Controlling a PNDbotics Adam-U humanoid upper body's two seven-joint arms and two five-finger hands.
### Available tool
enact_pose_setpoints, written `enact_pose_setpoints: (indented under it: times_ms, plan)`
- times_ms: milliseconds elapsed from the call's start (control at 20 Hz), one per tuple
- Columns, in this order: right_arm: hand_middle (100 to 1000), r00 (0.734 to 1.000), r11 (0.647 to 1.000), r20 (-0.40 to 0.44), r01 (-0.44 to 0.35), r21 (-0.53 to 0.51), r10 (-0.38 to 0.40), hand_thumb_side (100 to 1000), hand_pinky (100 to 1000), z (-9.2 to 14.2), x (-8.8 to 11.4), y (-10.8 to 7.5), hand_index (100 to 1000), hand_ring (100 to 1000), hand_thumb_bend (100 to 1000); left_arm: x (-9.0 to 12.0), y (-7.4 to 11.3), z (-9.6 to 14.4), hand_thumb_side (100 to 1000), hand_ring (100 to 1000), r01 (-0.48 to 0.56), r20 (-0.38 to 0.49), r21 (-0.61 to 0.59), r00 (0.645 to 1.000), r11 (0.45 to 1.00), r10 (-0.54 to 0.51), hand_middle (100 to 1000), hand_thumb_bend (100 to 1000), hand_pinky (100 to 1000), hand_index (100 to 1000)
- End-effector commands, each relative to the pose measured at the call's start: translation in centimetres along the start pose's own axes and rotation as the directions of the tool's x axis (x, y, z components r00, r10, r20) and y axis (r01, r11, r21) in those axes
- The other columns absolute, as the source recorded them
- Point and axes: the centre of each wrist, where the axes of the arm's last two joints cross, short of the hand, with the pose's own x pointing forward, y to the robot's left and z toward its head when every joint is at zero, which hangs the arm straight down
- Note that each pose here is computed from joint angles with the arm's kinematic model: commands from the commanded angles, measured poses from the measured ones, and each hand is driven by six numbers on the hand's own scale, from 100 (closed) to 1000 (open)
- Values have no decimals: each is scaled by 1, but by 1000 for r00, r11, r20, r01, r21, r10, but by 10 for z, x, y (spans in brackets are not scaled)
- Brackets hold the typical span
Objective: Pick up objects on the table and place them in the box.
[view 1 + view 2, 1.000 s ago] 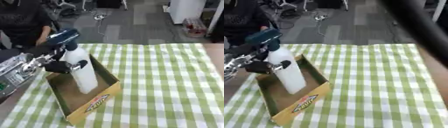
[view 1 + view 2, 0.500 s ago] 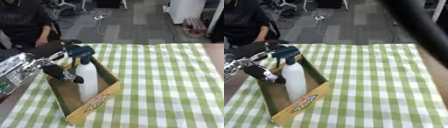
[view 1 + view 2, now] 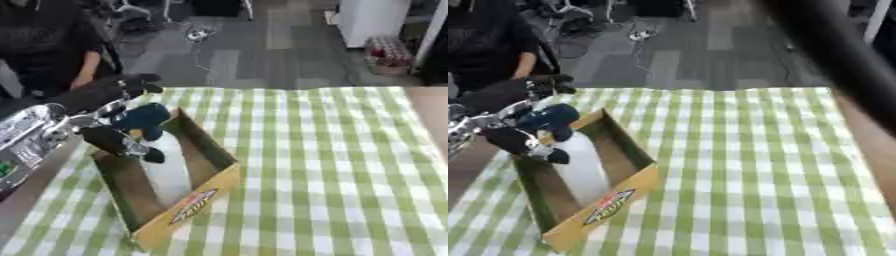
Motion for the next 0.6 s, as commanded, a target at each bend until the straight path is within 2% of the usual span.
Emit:
enact_pose_setpoints:
  times_ms: [50, 300, 400, 600]
  plan:
    - [752, 1000, 1000, 26, -6, 15, 6, 1000, 617, -8, 3, -1, 844, 729, 360, -8, 13, 2, 873, 1000, -3, -38, 64, 999, 998, 5, 1000, 1000, 1000, 979]
    - [752, 1000, 1000, 27, -13, 12, 13, 1000, 617, -8, 4, -2, 845, 729, 360, -17, 15, 8, 860, 997, -47, -102, 138, 993, 989, 61, 999, 1000, 1000, 994]
    - [752, 999, 1000, 28, -17, 10, 17, 1000, 617, -7, 4, -3, 844, 729, 359, -18, 16, 11, 876, 960, -107, -111, 184, 985, 977, 129, 981, 1000, 1000, 996]
    - [752, 999, 1000, 30, -26, 6, 26, 1000, 617, -7, 5, -4, 844, 729, 358, -19, 13, 18, 908, 929, -277, -93, 236, 948, 931, 306, 968, 1000, 984, 1000]
